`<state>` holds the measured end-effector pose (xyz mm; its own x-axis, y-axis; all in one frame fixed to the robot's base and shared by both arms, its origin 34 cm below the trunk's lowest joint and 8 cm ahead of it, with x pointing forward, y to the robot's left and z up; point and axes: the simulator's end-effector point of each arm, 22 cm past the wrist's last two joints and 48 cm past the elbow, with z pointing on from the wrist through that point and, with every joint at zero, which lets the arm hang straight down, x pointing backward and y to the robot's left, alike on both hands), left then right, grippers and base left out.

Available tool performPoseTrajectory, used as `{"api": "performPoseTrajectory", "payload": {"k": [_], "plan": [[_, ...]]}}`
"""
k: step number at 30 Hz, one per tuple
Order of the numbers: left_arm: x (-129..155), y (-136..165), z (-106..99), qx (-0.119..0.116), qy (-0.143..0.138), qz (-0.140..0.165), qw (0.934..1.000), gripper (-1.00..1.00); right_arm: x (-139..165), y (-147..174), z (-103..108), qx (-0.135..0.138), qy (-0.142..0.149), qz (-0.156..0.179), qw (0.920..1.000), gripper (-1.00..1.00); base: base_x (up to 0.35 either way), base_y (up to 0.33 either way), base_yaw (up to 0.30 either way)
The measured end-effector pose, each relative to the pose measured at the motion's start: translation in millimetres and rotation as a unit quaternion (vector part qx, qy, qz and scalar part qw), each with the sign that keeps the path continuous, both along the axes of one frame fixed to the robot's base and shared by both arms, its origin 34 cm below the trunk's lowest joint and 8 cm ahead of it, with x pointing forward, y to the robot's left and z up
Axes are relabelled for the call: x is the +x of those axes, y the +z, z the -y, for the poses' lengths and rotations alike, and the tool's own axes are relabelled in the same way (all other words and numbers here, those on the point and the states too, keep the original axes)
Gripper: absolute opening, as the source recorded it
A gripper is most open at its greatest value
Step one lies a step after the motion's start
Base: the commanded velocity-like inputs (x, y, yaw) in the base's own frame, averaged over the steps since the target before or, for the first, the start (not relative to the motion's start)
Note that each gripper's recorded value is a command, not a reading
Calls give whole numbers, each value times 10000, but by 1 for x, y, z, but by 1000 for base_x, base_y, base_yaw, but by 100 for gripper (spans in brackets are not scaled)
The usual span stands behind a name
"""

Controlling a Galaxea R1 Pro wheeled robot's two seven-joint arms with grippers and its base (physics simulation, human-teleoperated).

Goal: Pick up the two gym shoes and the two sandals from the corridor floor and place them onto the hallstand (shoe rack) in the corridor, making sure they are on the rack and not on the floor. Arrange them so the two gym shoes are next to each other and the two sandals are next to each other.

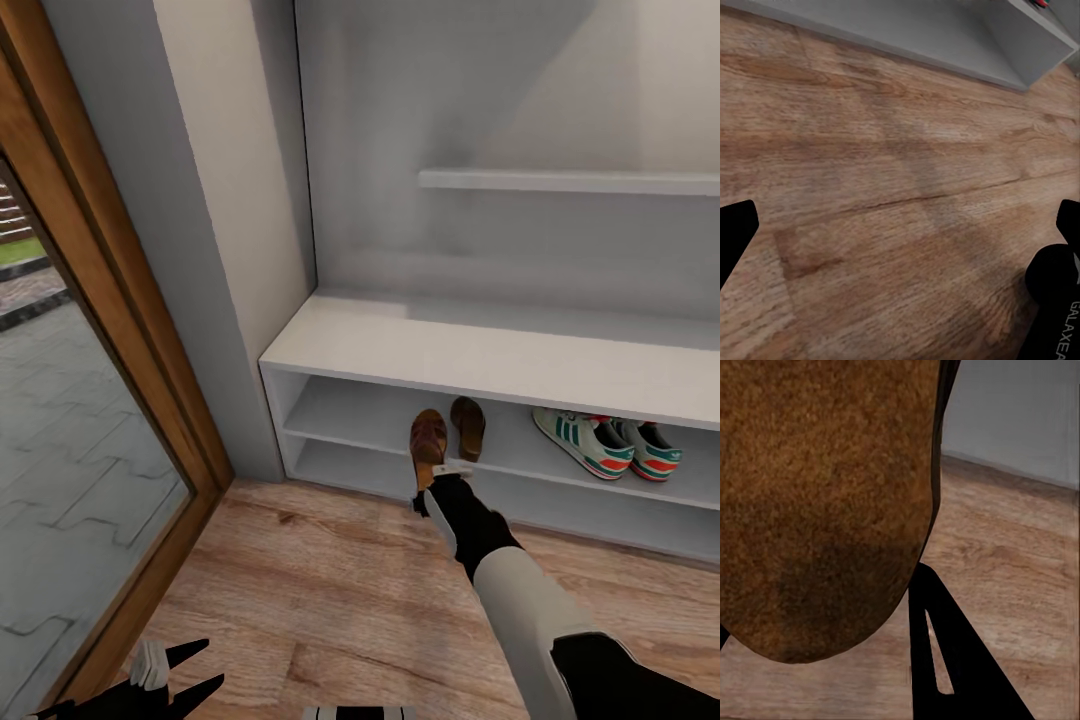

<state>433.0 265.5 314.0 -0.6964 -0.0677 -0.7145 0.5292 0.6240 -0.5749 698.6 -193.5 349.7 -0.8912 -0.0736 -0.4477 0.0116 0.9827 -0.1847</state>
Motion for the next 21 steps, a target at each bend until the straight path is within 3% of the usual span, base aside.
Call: {"api": "performPoseTrajectory", "payload": {"k": [6, 14, 21], "plan": [[0, 0, 0, 0, 0, 1, 10000, 100, 13, 15, 1, 9, -22, 212, 9998, -100, 26, 0, 0], [0, 0, 0, -1, 0, 4, 10000, 100, 12, 15, 1, 13, -23, 204, 9998, -100, 191, 0, 0], [0, 0, 6, -41, -13, 3, 10000, 100, 10, 12, 3, 55, -91, 167, 9998, -100, 50, 0, 0]]}}
